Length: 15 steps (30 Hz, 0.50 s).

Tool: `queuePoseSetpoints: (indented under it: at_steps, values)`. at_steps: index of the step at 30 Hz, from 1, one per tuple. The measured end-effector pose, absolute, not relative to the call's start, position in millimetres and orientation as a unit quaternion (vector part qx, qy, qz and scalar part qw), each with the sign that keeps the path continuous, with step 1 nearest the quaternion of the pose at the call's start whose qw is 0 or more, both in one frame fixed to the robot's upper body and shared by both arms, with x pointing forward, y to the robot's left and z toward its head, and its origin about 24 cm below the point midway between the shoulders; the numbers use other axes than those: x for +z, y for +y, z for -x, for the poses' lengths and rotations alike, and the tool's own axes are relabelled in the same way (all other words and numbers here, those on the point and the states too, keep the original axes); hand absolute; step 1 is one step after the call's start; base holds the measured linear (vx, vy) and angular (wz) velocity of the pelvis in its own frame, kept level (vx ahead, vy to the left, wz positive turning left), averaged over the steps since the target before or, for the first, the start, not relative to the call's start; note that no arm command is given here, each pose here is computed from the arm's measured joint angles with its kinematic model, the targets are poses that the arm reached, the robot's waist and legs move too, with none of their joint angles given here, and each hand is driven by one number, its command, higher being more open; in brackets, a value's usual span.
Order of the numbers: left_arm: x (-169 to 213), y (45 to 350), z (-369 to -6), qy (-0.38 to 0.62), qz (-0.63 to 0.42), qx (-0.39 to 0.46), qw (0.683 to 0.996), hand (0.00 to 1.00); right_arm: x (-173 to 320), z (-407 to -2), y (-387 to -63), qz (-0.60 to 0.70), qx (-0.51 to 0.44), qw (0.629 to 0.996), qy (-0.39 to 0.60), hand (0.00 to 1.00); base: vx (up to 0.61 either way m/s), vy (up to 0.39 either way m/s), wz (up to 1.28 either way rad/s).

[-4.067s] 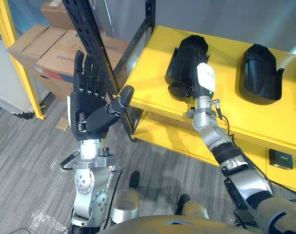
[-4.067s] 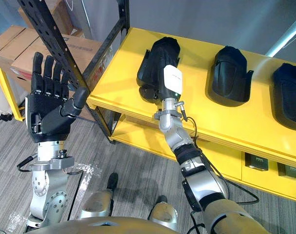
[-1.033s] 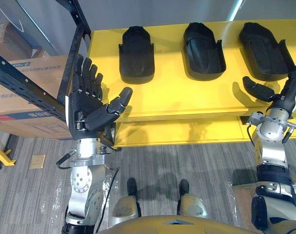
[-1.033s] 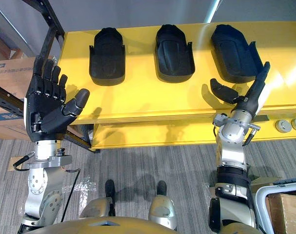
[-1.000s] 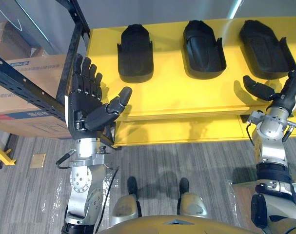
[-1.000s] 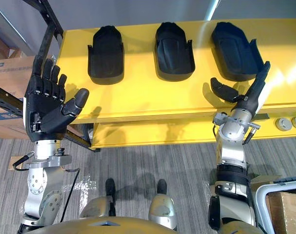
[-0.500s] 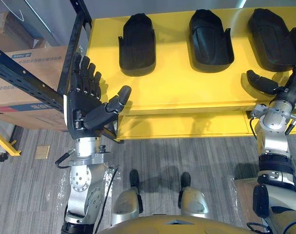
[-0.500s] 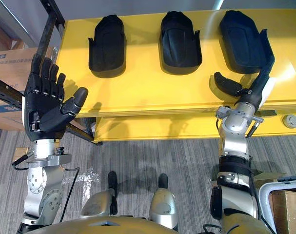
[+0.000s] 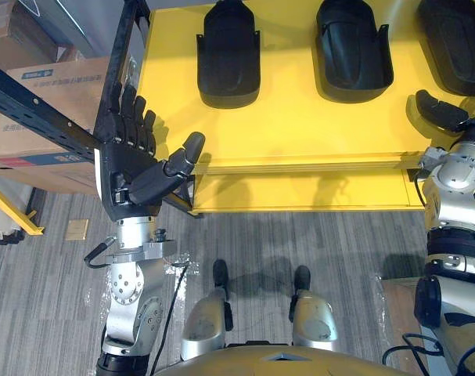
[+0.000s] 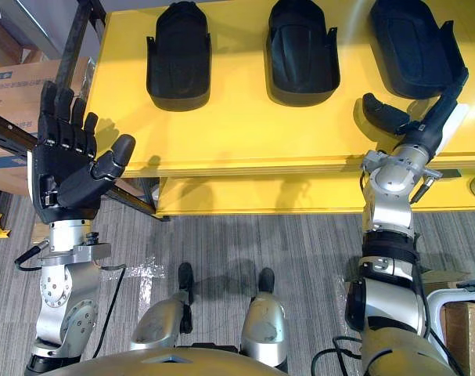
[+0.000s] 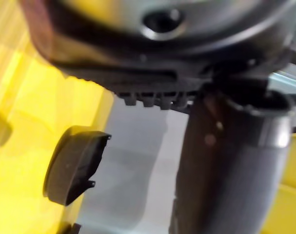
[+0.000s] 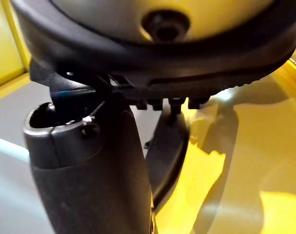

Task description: Walk over and take three plastic housings, then place them on the shelf

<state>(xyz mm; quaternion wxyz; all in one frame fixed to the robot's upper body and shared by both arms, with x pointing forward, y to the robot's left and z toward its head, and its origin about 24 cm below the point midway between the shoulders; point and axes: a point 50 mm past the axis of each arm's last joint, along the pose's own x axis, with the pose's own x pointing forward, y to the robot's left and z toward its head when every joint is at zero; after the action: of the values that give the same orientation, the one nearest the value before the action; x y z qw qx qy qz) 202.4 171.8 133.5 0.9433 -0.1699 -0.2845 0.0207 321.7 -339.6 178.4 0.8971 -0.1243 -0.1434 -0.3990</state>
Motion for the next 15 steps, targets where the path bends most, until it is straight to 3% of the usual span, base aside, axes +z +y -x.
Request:
queuePoseSetpoints:
  at_steps: [8, 15]
  values:
    - [133, 171, -202, -0.284, 0.170, 0.018, 0.944, 1.00, 184, -312, -338, 0.143, -0.402, 0.889, -0.167, 1.00, 0.00, 0.001, 0.03]
    - [127, 171, -198, -0.272, 0.168, 0.015, 0.947, 1.00, 164, -259, -296, 0.178, -0.391, 0.872, -0.235, 1.00, 0.00, 0.000, -0.01]
